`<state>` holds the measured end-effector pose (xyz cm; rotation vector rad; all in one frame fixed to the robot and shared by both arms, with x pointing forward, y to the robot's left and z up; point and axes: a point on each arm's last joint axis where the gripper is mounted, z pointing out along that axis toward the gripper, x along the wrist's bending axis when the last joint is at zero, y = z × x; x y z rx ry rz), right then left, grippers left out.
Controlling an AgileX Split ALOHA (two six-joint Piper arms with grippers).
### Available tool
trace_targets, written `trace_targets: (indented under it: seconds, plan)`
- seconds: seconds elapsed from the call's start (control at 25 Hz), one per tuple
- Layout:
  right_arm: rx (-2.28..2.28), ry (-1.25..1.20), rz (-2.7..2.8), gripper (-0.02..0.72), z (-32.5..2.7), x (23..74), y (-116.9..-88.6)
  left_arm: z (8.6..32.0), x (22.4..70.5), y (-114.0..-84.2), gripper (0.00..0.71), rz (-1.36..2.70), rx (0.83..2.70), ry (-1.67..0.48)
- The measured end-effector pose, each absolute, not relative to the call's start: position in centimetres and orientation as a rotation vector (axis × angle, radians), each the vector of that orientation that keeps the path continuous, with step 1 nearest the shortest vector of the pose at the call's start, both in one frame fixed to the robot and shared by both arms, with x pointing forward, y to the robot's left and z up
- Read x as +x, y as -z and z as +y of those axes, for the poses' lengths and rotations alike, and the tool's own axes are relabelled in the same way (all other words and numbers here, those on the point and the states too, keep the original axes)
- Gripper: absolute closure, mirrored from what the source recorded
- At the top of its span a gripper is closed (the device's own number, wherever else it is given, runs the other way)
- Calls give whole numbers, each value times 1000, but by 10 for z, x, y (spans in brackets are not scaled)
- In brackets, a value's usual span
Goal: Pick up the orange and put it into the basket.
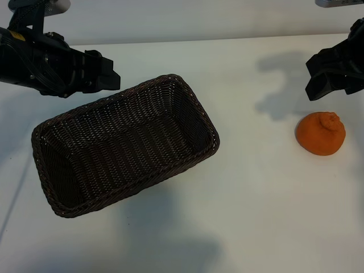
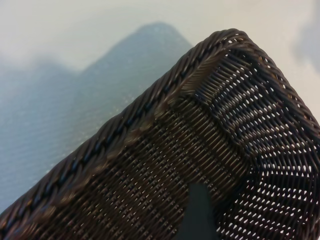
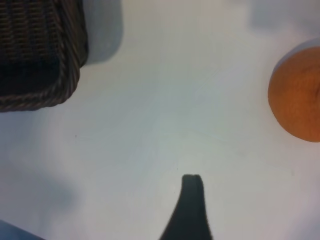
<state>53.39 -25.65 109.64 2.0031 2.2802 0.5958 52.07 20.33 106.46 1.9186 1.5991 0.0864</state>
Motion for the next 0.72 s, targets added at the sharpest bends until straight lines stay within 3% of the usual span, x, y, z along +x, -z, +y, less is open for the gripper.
trace_targets:
  seconds: [0.72]
  plan:
    - [2004, -596, 2280, 108, -257, 534, -1096, 205, 521, -1064, 118, 1651, 1889, -81]
